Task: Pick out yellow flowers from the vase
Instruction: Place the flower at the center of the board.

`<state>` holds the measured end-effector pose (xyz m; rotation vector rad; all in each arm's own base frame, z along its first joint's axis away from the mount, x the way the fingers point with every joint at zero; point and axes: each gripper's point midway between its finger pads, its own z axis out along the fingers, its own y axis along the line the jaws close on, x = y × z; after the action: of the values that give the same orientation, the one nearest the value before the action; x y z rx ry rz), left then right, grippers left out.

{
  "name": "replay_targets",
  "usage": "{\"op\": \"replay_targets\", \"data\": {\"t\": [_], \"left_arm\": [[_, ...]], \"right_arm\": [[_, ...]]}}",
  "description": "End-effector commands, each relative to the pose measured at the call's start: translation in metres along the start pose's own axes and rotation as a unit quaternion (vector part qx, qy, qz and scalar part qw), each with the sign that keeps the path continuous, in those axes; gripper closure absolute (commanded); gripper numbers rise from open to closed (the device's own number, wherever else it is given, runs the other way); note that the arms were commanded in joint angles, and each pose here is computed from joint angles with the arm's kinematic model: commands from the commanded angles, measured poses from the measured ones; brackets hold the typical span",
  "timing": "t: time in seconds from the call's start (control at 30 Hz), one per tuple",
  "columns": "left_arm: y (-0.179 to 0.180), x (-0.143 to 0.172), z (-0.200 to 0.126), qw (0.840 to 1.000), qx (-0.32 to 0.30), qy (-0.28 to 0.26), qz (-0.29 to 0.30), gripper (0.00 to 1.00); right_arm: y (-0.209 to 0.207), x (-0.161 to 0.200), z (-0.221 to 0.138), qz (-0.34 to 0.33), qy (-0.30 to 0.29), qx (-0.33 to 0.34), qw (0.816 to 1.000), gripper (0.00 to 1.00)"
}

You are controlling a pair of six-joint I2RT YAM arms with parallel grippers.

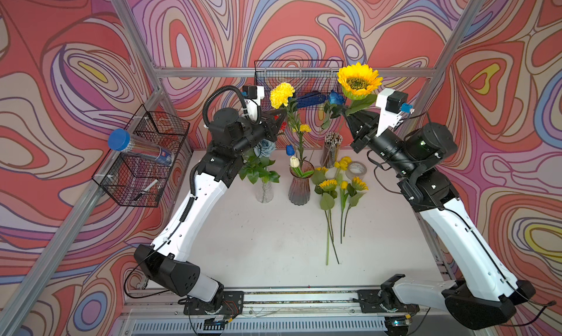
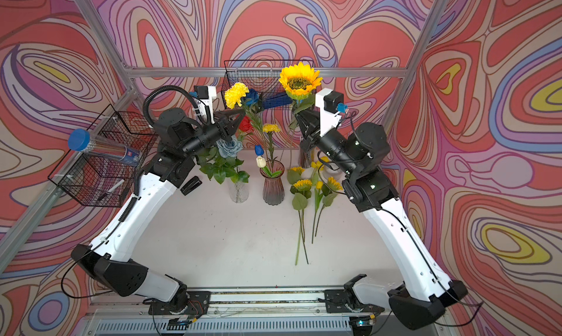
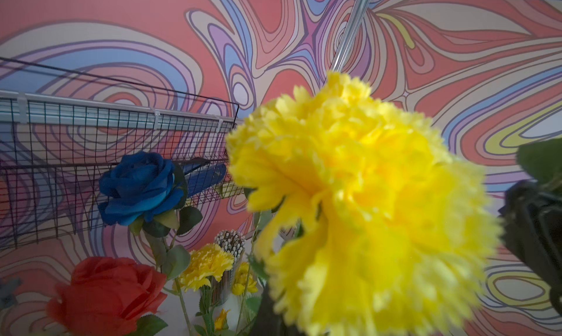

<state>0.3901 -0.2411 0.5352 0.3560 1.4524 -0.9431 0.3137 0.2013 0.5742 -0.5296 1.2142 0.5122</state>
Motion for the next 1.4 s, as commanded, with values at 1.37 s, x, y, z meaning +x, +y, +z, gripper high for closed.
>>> {"op": "replay_targets", "data": {"t": [1.37], "left_arm": [[-0.094,-0.048,-0.085,0.989,0.112,0.009,-0.094,1.00]], "right_arm": [[-0.136,0.470,-0.082,0.404,0.505,0.167,0.744,1.00]]}}
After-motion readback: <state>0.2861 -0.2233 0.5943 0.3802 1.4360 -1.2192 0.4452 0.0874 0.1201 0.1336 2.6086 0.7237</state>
